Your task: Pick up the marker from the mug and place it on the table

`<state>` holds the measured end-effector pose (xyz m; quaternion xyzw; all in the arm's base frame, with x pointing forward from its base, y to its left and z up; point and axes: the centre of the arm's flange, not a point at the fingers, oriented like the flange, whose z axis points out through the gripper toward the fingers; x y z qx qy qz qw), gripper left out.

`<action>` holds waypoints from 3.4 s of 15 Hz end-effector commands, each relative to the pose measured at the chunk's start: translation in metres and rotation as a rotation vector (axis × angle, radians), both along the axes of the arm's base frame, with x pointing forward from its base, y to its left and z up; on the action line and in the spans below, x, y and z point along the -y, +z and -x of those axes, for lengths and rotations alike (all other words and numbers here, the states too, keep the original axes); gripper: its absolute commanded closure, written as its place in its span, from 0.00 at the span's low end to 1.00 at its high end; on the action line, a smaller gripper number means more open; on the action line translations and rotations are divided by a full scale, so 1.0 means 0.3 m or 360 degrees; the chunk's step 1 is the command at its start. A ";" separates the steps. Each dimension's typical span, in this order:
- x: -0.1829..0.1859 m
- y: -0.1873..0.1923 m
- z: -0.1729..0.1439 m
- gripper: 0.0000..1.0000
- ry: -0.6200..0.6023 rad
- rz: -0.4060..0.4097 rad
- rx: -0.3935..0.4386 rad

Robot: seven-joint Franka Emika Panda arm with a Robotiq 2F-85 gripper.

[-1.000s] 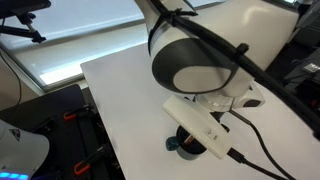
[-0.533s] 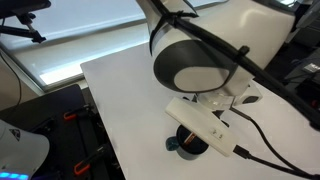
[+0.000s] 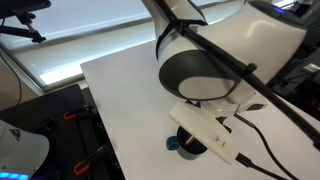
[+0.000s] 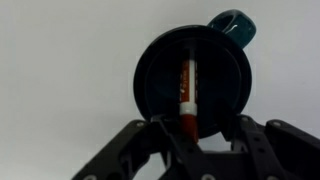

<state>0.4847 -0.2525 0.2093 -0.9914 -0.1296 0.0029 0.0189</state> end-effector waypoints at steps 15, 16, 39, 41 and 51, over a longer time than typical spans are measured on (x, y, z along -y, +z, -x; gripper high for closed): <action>-0.025 0.042 -0.021 0.95 -0.0093 -0.0144 0.0047; -0.033 0.065 -0.025 0.95 -0.0101 -0.0134 0.0042; -0.787 0.024 0.037 0.95 -0.0027 0.0154 -0.0773; -0.785 -0.039 0.042 0.95 -0.0015 0.0137 -0.0717; -0.784 -0.203 0.116 0.54 -0.0008 0.0168 -0.0630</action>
